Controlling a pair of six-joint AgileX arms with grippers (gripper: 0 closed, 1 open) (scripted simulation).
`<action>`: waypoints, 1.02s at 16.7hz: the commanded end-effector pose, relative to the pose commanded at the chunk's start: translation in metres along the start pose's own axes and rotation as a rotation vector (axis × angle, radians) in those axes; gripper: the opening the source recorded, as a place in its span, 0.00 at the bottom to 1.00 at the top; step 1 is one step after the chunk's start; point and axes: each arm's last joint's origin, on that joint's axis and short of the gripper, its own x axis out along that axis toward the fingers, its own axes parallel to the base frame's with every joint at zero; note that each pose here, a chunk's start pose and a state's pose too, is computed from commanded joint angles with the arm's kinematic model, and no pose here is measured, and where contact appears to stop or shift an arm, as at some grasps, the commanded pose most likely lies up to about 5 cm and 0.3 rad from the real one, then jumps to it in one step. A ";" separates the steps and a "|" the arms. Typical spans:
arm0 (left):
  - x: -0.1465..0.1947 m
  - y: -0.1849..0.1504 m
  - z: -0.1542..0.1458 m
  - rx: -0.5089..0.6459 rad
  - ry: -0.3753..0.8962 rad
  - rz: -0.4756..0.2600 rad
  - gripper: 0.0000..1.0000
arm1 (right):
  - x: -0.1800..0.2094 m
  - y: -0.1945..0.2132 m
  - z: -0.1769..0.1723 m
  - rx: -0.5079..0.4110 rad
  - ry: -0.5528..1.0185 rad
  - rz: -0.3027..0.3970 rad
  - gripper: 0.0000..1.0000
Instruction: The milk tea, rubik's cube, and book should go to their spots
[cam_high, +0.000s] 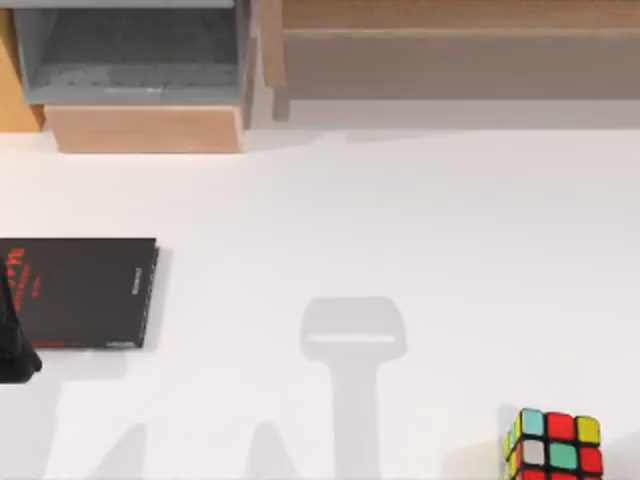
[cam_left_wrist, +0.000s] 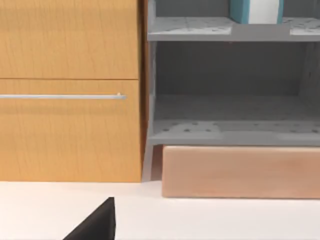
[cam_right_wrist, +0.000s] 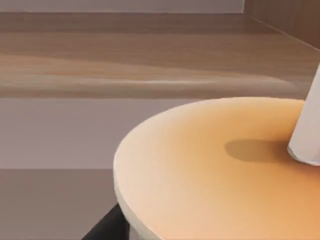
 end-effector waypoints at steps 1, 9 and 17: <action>0.000 0.000 0.000 0.000 0.000 0.000 1.00 | 0.000 0.000 0.000 0.000 0.000 0.000 1.00; 0.000 0.000 0.000 0.000 0.000 0.000 1.00 | -0.004 0.000 0.002 -0.002 -0.005 0.002 1.00; 0.000 0.000 0.000 0.000 0.000 0.000 1.00 | -0.028 0.001 -0.001 0.002 0.003 0.005 1.00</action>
